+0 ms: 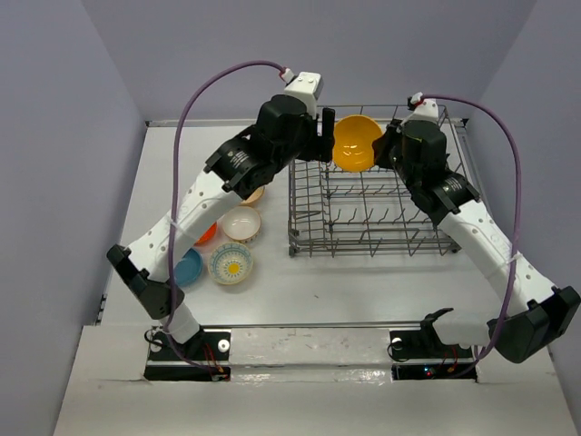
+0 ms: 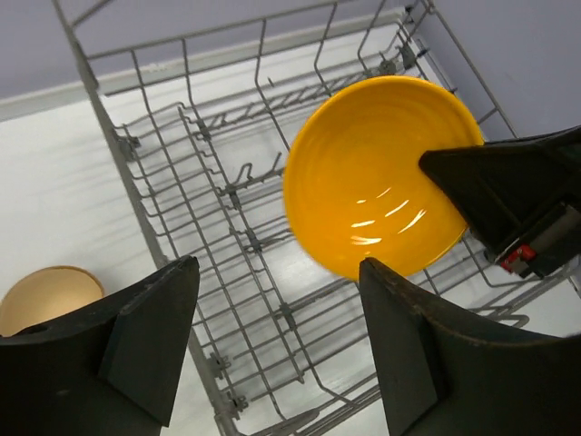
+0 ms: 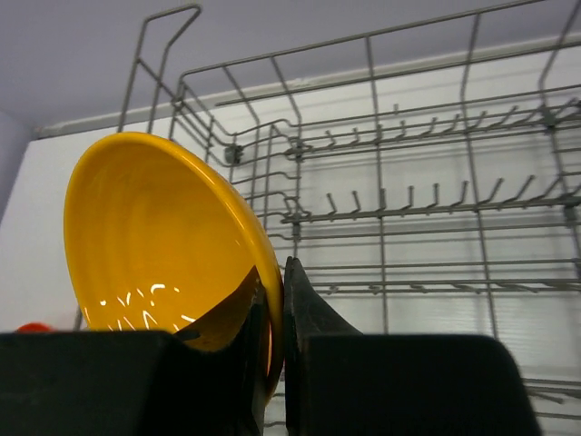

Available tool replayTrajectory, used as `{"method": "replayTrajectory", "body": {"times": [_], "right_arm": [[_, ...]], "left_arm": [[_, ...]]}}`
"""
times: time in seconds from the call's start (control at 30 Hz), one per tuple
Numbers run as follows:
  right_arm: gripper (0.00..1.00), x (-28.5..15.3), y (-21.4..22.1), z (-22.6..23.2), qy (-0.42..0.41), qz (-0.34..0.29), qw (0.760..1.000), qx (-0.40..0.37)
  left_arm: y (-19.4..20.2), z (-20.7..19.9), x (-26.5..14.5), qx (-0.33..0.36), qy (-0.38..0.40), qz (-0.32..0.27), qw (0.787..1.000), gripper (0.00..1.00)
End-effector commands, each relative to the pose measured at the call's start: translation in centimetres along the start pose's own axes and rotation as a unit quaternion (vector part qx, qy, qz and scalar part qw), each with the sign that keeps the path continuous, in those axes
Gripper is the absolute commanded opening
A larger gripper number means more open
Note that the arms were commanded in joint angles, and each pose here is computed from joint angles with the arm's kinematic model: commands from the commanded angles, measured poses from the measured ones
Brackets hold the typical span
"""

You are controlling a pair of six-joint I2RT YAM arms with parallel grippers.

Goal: Load the bowls into the dish rack

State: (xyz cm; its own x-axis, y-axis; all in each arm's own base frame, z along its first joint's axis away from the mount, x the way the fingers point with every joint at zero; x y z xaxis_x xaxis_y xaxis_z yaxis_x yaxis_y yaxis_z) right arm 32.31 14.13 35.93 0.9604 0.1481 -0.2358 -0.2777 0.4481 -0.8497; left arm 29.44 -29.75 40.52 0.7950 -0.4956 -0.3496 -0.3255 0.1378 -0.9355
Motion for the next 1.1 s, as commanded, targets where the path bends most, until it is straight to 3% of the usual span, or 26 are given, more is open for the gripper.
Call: {"method": "replayTrajectory", "body": {"times": [0.0, 0.07, 0.17, 0.2, 0.27, 0.53, 0.63, 0.7, 0.77, 0.9, 1.07], "right_arm": [[0.01, -0.5, -4.9, -1.6, 0.123, -0.111, 0.986, -0.02], [0.01, -0.3, -5.7, -2.6, 0.182, -0.133, 0.974, -0.039], [0.01, 0.5, -7.0, -4.5, 0.304, -0.171, 0.933, -0.089], [0.01, 1.1, -7.5, -4.9, 0.356, -0.187, 0.908, -0.117], [0.01, 1.9, -7.8, -5.2, 0.396, -0.18, 0.884, -0.173], [0.01, 6.1, -8.2, -4.7, 0.461, -0.242, 0.816, -0.252], [0.01, 7.1, -8.2, -4.6, 0.486, -0.259, 0.782, -0.292], [0.01, 8.3, -7.5, -5.7, 0.517, -0.251, 0.746, -0.335], [0.01, 9.9, -7.2, -6.0, 0.525, -0.245, 0.731, -0.361], [0.01, 12.3, -6.7, -6.6, 0.501, -0.22, 0.754, -0.363], [0.01, 14.1, -6.3, -8.8, 0.509, -0.201, 0.751, -0.371]], "left_arm": [[-3.2, 2.8, -7.2, -0.003, -0.038, -0.088, 0.995, 0.83], [-2.5, 4.0, -8.6, -0.002, -0.058, -0.095, 0.994, 0.84], [-1.6, 6.3, -11.2, -0.008, -0.09, -0.113, 0.989, 0.88], [-1.2, 7.4, -12.3, -0.015, -0.102, -0.121, 0.987, 0.89], [-1.0, 8.3, -14.1, -0.024, -0.107, -0.136, 0.985, 0.9], [4.4, 11.3, -13.3, -0.054, -0.113, -0.121, 0.985, 0.91], [6.3, 12.0, -12.7, -0.069, -0.113, -0.117, 0.984, 0.91], [6.9, 12.5, -12.6, -0.074, -0.115, -0.124, 0.983, 0.92], [7.9, 13.1, -12.2, -0.079, -0.114, -0.123, 0.983, 0.92], [9.2, 14.0, -11.4, -0.088, -0.112, -0.119, 0.983, 0.92], [10.3, 14.5, -10.9, -0.096, -0.108, -0.114, 0.983, 0.92]]}}
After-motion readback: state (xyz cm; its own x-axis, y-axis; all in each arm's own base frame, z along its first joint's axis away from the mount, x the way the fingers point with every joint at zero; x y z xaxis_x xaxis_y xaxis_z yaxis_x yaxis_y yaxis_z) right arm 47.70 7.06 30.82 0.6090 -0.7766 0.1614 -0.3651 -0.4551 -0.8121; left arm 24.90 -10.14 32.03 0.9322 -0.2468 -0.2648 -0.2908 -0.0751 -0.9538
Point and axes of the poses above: each gripper's point midway between its finger pads, its own x axis out along the fingers, its own z axis along the line the jaws close on, y = z × x, the point moved 6 cm from there along -x, back along the fingers, and after that the axes turned 10 degrees about x, right-handed, at the moved point
